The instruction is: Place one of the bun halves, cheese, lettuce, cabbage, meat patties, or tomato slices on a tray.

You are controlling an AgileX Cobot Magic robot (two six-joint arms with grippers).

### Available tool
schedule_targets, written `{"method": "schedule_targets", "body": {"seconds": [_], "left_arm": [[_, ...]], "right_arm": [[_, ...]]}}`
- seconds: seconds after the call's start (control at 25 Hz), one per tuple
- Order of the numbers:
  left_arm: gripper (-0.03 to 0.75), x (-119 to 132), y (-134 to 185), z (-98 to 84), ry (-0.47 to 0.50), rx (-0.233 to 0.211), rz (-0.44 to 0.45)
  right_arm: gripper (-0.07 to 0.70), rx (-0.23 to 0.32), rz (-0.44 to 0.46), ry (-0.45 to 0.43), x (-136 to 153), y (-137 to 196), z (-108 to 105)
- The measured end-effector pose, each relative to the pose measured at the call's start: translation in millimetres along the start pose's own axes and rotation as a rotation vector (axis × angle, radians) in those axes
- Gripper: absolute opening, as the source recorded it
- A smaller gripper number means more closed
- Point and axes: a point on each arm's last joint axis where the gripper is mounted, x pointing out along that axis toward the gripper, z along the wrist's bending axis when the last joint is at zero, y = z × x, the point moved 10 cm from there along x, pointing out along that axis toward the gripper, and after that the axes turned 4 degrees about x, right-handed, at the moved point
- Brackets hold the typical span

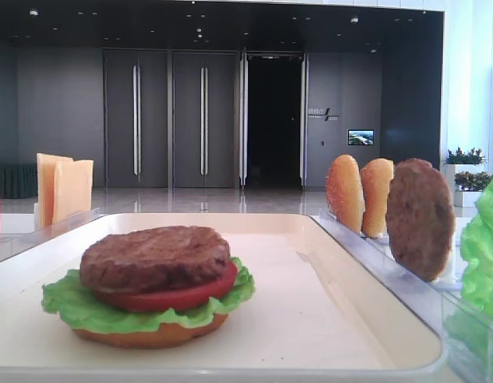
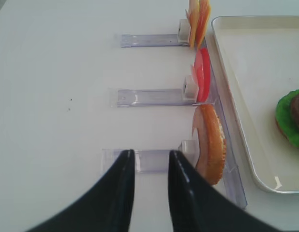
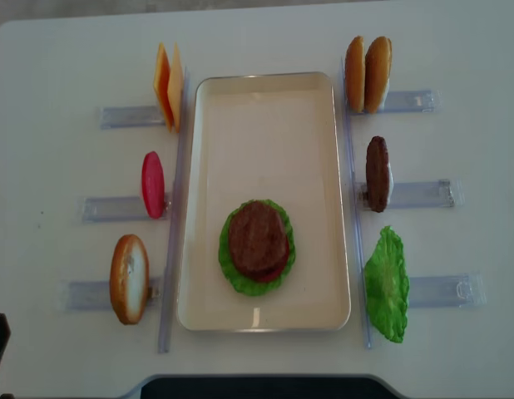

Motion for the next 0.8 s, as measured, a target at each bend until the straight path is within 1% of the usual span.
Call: {"method": "schedule_targets", "body": {"seconds": [0.12,0.32,0.8], "left_arm": [[0.174,0.0,0.0,0.0,0.0,0.0,0.0],[0.169,0.0,0.0,0.0,0.0,0.0,0.0],[0.162,0.0,0.0,0.0,0.0,0.0,0.0]], "right_arm": [[0.379,0.008,-0.064,-0.017,-6.5,3.0,2.1],[0.379,0.012,-0.068,-0.031,-6.8,3.9,4.6],[0.379,0.012,-0.068,-0.031,-6.8,3.9,4.6]]}}
